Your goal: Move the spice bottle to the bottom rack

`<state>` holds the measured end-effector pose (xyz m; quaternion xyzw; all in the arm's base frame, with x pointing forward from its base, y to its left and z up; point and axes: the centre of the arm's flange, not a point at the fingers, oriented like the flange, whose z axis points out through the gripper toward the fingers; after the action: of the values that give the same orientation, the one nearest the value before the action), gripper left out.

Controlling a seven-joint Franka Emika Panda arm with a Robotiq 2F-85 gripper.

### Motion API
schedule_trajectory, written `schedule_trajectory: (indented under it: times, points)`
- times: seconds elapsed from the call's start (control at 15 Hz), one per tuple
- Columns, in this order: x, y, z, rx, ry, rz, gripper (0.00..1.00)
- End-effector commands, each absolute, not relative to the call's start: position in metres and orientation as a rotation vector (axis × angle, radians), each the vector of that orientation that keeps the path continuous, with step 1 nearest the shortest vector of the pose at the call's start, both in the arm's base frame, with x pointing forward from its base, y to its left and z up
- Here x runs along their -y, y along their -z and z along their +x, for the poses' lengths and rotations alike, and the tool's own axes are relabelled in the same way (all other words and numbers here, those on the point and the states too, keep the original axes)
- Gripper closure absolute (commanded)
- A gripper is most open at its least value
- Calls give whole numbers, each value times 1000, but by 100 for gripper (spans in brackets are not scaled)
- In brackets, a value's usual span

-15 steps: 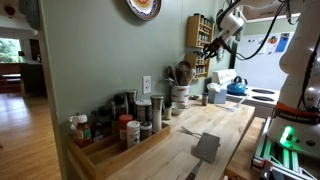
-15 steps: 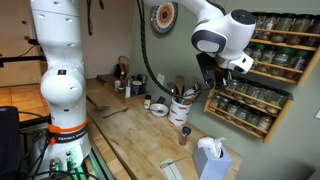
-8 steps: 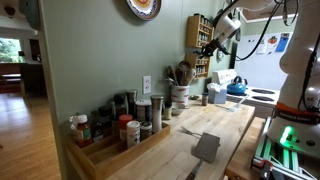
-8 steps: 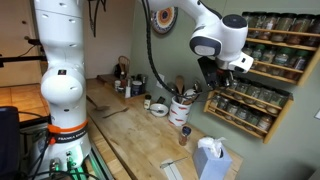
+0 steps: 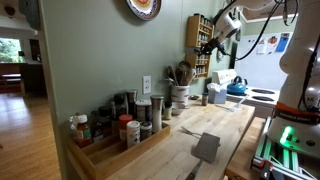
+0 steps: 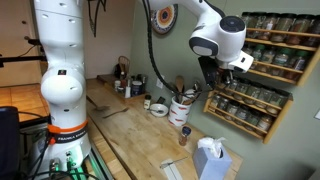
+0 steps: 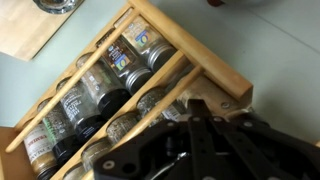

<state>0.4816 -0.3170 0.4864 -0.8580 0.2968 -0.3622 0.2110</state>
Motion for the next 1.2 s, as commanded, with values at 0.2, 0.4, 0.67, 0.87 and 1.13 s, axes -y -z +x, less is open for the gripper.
schedule_trajectory:
  times: [0.2, 0.4, 0.67, 0.87, 1.13]
  points:
    - [315, -496, 477, -791, 1100, -2264, 100]
    - [318, -493, 475, -836, 1039, -2311, 100]
    - [325, -493, 447, -808, 918, -2488, 73]
    - [319, -502, 419, -670, 838, -2633, 53]
    - [283, -522, 384, -423, 585, -2818, 22]
